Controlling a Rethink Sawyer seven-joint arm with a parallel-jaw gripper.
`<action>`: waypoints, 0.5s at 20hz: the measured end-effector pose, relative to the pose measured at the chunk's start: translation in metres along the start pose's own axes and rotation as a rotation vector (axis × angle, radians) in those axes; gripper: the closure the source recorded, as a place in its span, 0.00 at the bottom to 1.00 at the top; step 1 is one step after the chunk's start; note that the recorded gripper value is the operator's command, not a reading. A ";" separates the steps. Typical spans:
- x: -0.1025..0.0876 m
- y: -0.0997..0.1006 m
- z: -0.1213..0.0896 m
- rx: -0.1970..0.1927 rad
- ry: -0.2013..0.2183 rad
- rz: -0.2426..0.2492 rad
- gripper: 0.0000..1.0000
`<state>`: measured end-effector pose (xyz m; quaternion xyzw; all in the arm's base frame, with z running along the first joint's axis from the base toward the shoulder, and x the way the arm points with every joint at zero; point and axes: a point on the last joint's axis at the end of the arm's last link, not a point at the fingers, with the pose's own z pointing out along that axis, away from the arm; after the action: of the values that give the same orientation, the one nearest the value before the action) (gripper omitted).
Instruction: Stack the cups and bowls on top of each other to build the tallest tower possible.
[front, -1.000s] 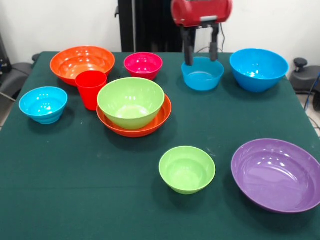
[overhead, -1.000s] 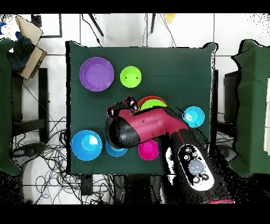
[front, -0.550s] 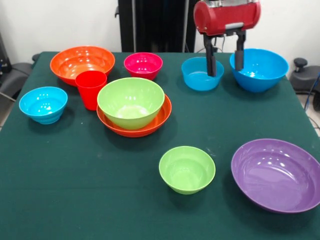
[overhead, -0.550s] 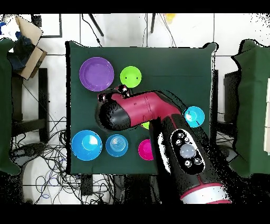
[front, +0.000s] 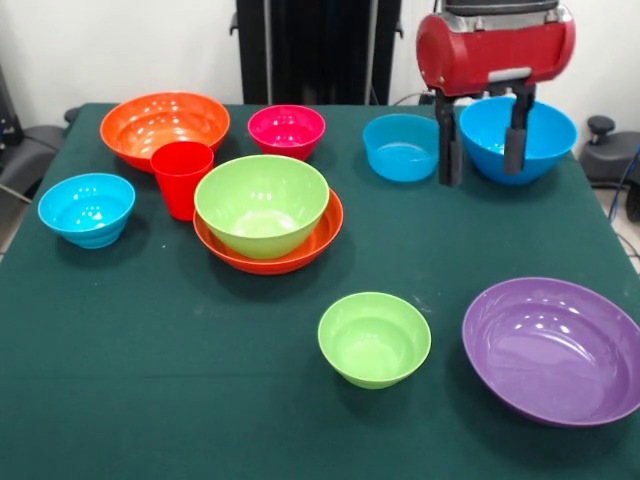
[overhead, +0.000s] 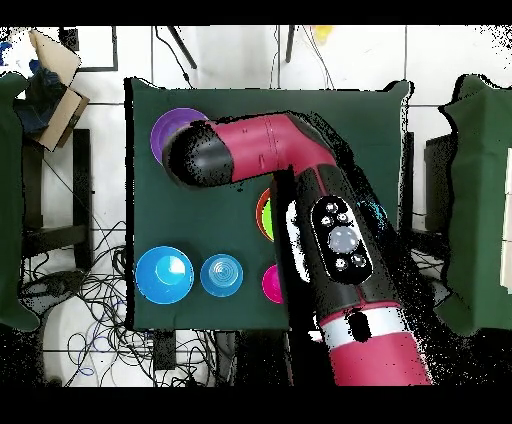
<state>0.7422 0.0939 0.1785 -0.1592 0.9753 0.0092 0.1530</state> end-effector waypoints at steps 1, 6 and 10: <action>-0.006 -0.001 0.001 0.007 0.002 0.002 0.00; -0.023 -0.006 0.010 0.032 -0.013 0.009 0.00; -0.021 -0.009 0.024 0.033 -0.029 0.022 0.00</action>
<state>0.7715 0.0935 0.1622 -0.1460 0.9746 -0.0028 0.1698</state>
